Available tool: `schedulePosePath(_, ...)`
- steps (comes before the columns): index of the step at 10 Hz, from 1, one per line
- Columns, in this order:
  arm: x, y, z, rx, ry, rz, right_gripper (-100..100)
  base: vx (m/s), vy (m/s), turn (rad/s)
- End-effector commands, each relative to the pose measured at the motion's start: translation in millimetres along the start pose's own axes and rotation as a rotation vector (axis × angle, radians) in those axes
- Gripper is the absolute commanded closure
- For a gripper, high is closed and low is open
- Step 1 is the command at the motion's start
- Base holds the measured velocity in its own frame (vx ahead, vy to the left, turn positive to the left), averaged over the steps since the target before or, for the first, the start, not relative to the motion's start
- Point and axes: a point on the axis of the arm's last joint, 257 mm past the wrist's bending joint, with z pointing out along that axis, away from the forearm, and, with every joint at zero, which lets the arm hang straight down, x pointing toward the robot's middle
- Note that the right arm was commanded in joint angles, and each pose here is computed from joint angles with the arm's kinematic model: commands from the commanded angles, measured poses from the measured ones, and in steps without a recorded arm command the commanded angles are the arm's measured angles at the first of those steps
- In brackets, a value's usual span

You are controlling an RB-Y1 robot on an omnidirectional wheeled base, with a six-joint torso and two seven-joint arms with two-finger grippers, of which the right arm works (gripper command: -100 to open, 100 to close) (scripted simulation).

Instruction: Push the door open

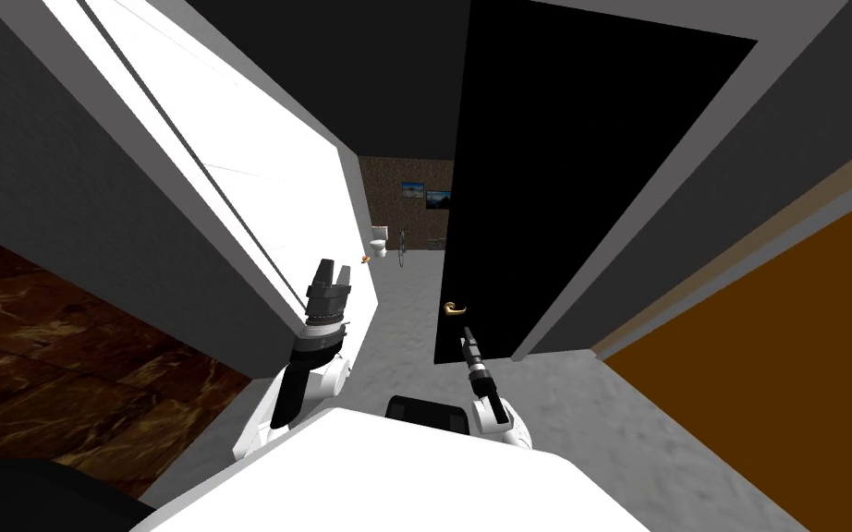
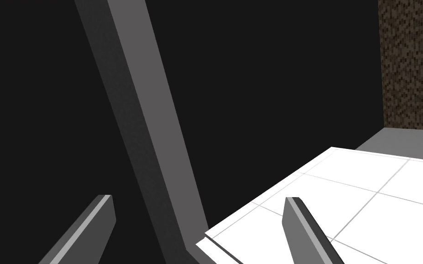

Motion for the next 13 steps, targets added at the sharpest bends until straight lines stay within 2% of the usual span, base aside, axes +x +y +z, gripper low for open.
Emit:
schedulePosePath(1,-0.5,-0.1,-0.2,-0.001,-0.003,0.001,-100,0.188,0.037,0.029)
schedulePosePath(9,-4.6,-3.4,-2.3,0.001,-0.021,0.004,-100,0.186,0.024,0.025)
schedulePosePath(10,-4.6,-3.4,-2.3,0.001,-0.021,0.004,100,-0.009,-0.002,-0.004)
schedulePosePath(13,-4.6,-3.4,-2.3,0.001,-0.021,0.004,100,-0.014,-0.004,0.005)
